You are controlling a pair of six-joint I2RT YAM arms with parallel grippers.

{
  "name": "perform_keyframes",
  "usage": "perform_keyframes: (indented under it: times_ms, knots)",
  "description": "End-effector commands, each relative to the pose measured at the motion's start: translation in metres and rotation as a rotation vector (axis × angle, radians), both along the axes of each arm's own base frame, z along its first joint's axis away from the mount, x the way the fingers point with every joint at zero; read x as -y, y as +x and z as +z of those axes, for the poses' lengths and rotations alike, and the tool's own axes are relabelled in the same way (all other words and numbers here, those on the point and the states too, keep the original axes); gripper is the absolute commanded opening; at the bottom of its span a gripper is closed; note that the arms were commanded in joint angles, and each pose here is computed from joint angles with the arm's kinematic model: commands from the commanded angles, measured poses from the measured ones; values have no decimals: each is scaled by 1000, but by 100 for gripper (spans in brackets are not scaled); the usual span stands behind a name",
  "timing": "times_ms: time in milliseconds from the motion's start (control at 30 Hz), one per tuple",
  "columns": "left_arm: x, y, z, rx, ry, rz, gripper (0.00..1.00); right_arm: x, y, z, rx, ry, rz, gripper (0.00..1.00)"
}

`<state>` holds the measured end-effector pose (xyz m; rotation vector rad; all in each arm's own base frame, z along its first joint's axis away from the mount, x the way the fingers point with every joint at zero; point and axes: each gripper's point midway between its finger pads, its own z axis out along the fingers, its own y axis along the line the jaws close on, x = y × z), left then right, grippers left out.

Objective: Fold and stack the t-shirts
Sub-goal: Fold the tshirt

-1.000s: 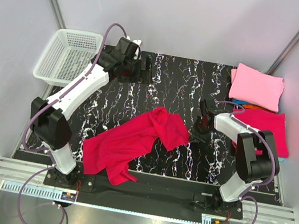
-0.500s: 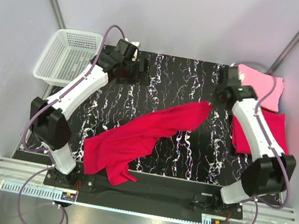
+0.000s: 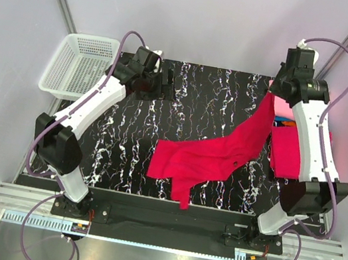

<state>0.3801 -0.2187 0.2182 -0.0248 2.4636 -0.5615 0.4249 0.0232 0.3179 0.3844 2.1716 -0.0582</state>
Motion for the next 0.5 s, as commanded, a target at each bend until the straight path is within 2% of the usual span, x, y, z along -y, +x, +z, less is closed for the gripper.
perform_keyframes:
  times_ms: [0, 200, 333, 467]
  knots:
    - [10, -2, 6, -3, -59, -27, 99, -25, 15, 26, 81, 61, 150, 0]
    - [13, 3, -6, -37, -65, -11, 99, -61, 14, 70, 159, 135, 363, 0]
    - [19, 9, -11, -59, -84, -2, 99, -84, -12, 134, 290, 127, 570, 0]
    - [51, 10, -17, -152, -212, -71, 99, -96, -42, 172, 386, 148, 671, 0]
